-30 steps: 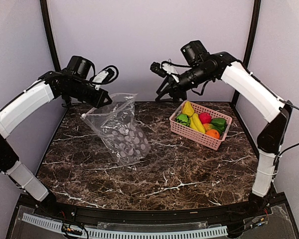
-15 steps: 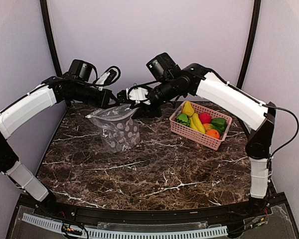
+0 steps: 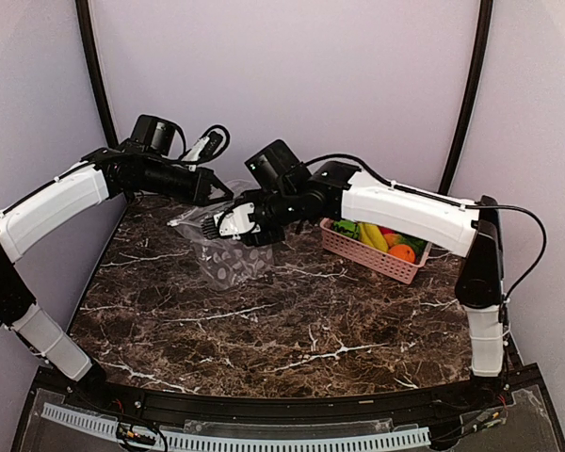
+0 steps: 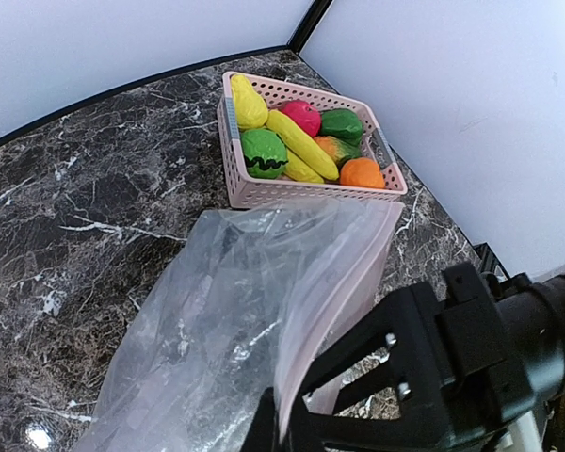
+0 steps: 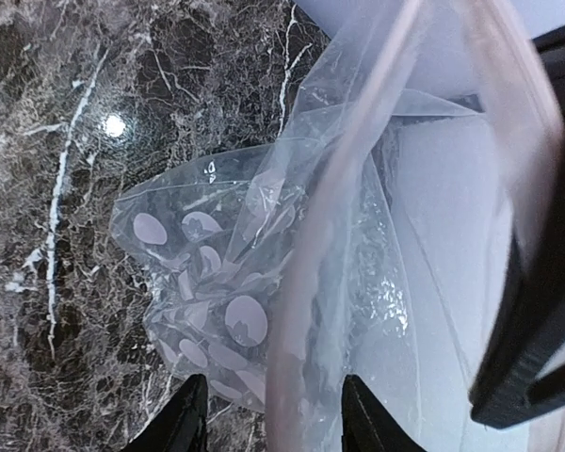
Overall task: Place the food in the zip-top bag and seal the zipper
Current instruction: Open the zipper food storage bag.
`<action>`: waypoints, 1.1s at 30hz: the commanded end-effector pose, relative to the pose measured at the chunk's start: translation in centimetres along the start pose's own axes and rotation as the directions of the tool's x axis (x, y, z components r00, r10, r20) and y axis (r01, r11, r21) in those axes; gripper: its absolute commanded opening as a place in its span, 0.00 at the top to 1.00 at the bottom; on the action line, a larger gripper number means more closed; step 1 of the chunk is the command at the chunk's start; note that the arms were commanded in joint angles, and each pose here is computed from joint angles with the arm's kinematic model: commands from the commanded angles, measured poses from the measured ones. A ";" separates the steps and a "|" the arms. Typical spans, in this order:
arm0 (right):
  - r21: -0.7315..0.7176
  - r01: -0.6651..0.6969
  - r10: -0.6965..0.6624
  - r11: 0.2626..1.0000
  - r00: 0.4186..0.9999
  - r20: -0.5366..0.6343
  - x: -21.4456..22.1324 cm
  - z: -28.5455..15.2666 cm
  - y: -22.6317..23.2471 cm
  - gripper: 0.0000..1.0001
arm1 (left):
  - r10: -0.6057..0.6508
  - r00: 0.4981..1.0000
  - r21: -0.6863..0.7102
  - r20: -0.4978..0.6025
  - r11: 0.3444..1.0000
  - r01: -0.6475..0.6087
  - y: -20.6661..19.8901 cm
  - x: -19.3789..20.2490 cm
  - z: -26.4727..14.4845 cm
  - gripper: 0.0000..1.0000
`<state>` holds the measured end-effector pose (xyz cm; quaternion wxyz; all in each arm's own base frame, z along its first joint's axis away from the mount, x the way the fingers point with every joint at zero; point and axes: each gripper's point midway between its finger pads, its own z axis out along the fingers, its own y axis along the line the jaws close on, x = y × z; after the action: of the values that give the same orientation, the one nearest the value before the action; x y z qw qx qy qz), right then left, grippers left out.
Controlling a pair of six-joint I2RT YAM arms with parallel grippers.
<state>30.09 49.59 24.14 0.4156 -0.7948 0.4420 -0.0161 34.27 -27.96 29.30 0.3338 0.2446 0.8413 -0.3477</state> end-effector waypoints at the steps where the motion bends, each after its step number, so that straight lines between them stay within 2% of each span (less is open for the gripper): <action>1: 0.164 0.123 -0.104 0.979 0.988 -0.117 1.0 2.7 -1.6 0.58 | -0.001 1.000 0.037 -0.010 0.999 0.001 -0.8 -0.1 -0.1 0.99; 3: 0.264 0.154 -0.114 0.952 0.981 -0.159 1.0 2.5 -3.6 0.68 | 0.004 1.000 0.016 -0.020 1.000 -0.004 -0.5 0.1 -0.2 0.99; 5: 0.327 0.163 -0.117 0.931 0.981 -0.156 0.2 1.5 -5.5 0.87 | 0.007 1.000 -0.061 -0.028 0.998 -0.009 0.9 0.2 -0.3 0.99; 6: 0.321 0.157 -0.117 0.934 0.983 -0.140 -0.3 0.9 -6.0 0.96 | 0.017 1.000 -0.093 -0.022 0.996 -0.019 1.5 -0.1 -0.5 0.99; 7: 0.291 0.145 -0.116 0.946 0.987 -0.115 -0.9 0.3 -5.9 1.00 | 0.011 0.999 -0.143 -0.032 0.990 -0.016 2.6 0.0 -0.6 0.99; 11: 0.106 0.056 -0.063 0.993 0.996 0.065 -4.6 -3.7 -4.3 1.00 | 0.019 1.000 -0.238 -0.017 0.971 -0.023 5.0 -1.1 -1.6 0.99; 13: 0.002 0.049 -0.049 0.999 0.993 0.107 -5.4 -4.7 -2.2 1.00 | 0.040 0.999 -0.267 -0.012 0.963 -0.042 5.6 -1.6 -1.8 0.99; 19: -0.206 0.027 0.002 0.978 0.990 0.140 -5.7 -6.4 2.6 1.00 | 0.076 0.997 -0.261 -0.003 0.963 -0.074 5.5 -2.7 -1.7 0.99; 23: -0.251 -0.006 0.043 0.968 0.989 0.143 -5.8 -6.6 3.4 1.00 | 0.090 0.996 -0.246 0.000 0.965 -0.087 5.0 -2.9 -2.0 0.99; 24: -0.228 -0.018 0.050 0.974 0.990 0.135 -5.7 -6.5 2.9 0.98 | 0.093 0.996 -0.244 -0.002 0.966 -0.090 4.9 -2.9 -2.1 0.99; 25: -0.180 -0.033 0.058 0.983 0.989 0.134 -5.9 -6.3 1.7 0.87 | 0.104 0.995 -0.244 0.001 0.965 -0.100 4.7 -3.1 -2.3 0.99; 28: -0.069 -0.064 0.075 0.996 0.982 0.175 -7.0 -8.0 -1.8 0.69 | 0.142 0.990 -0.295 -0.006 0.946 -0.137 5.1 -3.5 -3.3 0.99; 31: 0.007 -0.123 0.117 0.992 0.960 0.256 -8.3 -11.5 -4.9 0.35 | 0.218 0.976 -0.414 0.023 0.890 -0.189 5.7 -5.4 -6.1 0.99; 33: 0.028 -0.178 0.163 0.984 0.945 0.283 -8.2 -13.5 -6.2 0.29 | 0.276 0.960 -0.485 0.047 0.846 -0.220 5.6 -6.9 -8.3 0.99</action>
<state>24.01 49.48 32.97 0.4220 -0.7903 0.4357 0.0863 39.27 -22.74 31.06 0.4014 0.2435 0.8639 -0.1821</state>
